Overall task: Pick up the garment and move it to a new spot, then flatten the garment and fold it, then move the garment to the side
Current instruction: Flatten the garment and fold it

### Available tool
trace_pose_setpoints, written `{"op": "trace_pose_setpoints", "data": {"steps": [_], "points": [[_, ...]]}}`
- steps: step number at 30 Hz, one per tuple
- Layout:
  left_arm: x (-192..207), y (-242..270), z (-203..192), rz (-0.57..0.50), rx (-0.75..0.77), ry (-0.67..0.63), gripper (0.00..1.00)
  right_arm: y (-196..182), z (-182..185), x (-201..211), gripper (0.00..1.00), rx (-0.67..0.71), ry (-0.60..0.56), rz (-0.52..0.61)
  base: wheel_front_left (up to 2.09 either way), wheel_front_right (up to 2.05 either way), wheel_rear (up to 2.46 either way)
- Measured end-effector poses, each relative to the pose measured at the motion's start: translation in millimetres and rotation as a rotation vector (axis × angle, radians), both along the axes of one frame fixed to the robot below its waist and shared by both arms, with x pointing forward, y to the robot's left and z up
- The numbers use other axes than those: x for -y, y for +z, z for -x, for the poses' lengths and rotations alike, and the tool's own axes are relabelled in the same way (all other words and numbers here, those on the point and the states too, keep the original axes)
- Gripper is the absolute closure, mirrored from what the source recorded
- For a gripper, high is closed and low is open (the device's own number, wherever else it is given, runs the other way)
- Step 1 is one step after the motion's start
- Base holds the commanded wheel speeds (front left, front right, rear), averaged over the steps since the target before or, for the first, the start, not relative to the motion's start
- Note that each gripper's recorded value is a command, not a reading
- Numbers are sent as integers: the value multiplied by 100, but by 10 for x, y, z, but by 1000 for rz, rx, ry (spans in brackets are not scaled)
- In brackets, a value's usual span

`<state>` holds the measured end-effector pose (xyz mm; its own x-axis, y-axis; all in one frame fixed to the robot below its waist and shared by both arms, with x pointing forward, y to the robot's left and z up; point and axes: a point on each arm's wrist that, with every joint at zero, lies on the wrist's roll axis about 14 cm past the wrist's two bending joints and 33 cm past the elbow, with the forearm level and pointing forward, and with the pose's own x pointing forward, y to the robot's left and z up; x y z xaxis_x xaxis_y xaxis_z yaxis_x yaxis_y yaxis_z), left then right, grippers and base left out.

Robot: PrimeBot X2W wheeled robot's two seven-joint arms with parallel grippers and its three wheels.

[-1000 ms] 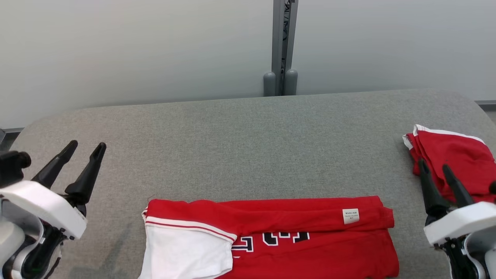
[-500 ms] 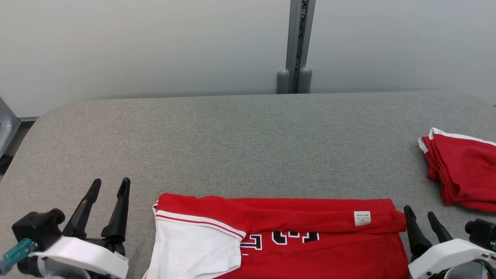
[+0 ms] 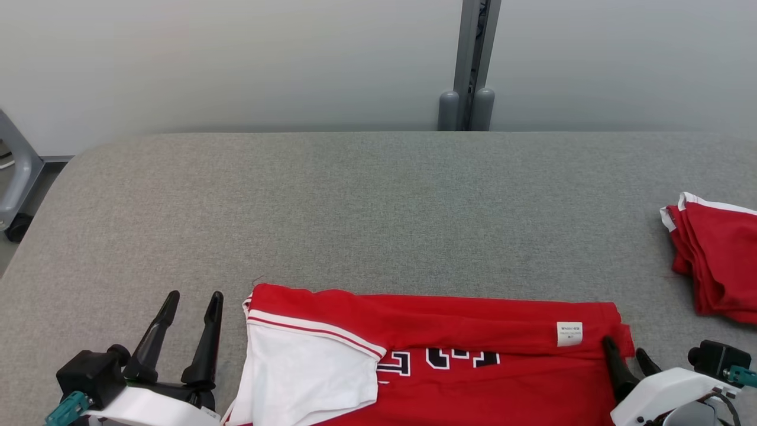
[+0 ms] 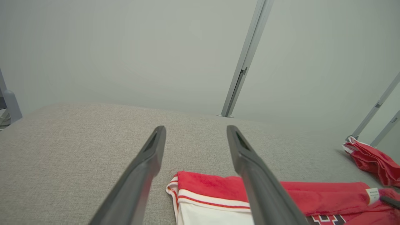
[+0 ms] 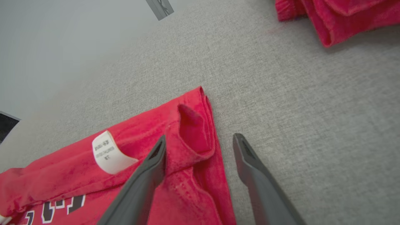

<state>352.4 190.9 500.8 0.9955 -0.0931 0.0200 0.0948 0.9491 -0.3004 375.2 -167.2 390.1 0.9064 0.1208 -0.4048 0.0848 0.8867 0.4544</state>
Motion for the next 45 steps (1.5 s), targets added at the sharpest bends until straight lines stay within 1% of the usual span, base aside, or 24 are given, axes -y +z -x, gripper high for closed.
{"op": "trace_pose_setpoints", "data": {"steps": [5, 10, 11, 13, 14, 18, 23, 27, 38, 41, 45], "points": [[-29, -70, 6, -1, -5, 4, 0, -210, 83, 3, 0, -93, -5, -21, 0, 0, 0], [11, -132, 11, -1, -14, -6, 0, -286, 100, -62, 0, -144, 14, -45, 0, 0, 0], [14, -144, 9, -3, -15, -8, 0, -283, 99, -98, 7, -146, 24, -52, 0, 0, 0], [11, -159, 4, -4, -18, -7, 0, -270, 97, -141, 94, -142, 35, -58, 0, 0, 0], [20, -165, 2, -5, -18, -10, 0, -260, 90, -161, 100, -137, 38, -63, 0, 0, 0], [28, -180, -9, -7, -20, -11, 0, -211, 48, -246, 100, -113, 49, -78, 0, 0, 0], [32, -206, -16, -4, -26, -11, 0, -76, -72, -251, 100, -38, 38, -82, 0, 0, 0], [26, -195, -16, -5, -20, -9, 0, 33, -155, -181, 100, 18, 14, -87, 0, 0, 0], [16, -122, -27, -9, 6, 2, 0, 273, -237, 387, 100, 122, -76, -11, 0, 0, 0], [24, -103, -26, -7, 13, 2, 0, 405, -294, 381, 100, 166, -63, 4, 0, 0, 0], [0, -68, -7, -9, 24, 11, 0, 645, -382, 223, 100, 249, 3, 48, 0, 0, 0]]}}
